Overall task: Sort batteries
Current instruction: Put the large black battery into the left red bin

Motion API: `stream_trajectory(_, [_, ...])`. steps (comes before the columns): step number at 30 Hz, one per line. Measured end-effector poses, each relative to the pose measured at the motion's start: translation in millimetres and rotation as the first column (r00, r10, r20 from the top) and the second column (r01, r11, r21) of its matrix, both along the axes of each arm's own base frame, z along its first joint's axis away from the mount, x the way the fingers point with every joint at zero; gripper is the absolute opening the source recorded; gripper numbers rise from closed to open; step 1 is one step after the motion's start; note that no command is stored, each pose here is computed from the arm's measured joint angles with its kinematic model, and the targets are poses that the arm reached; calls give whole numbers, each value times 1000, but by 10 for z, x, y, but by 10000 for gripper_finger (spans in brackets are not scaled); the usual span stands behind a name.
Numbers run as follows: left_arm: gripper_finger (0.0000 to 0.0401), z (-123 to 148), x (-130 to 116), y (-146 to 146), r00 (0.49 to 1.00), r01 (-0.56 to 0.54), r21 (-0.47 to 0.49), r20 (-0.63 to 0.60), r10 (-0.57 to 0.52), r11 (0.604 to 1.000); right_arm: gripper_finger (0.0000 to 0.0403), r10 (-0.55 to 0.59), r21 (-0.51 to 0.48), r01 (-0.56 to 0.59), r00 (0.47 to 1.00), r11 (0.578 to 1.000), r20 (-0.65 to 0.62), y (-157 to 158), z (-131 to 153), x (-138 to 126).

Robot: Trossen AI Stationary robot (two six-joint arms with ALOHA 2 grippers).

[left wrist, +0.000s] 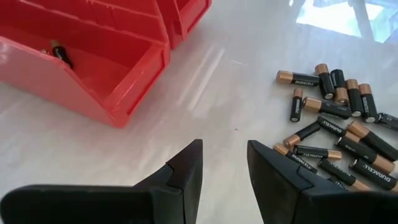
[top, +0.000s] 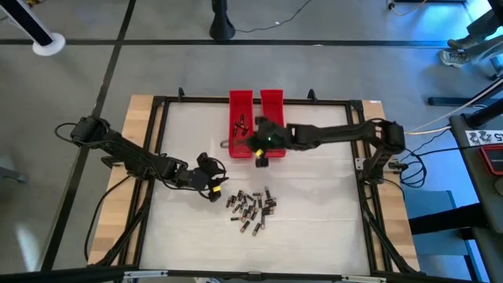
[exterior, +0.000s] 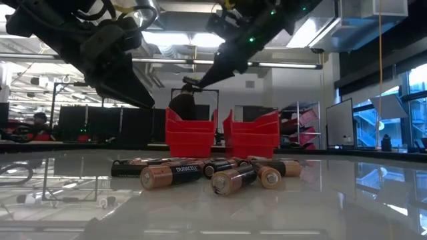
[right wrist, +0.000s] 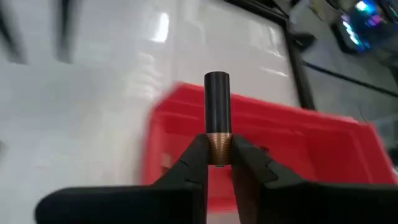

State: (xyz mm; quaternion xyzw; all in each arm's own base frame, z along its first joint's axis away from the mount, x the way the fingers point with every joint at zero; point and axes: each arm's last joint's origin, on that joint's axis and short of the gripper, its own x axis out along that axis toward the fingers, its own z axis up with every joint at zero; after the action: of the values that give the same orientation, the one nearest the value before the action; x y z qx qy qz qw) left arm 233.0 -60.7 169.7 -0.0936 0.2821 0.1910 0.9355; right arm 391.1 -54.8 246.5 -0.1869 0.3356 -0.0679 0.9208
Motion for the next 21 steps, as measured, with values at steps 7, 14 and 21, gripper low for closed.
stream_trajectory(7, [116,20,16,-5,1000,-7,-18,30,8,1000,41,-68,89,63,996,994,55,-470,72,6])
stream_trajectory(14, [116,27,22,-7,999,-7,-21,39,8,1000,61,-42,172,27,996,985,79,-633,42,30])
stream_trajectory(21, [116,36,28,-10,999,8,-4,43,-7,1000,108,-61,192,39,992,981,108,-634,64,41])
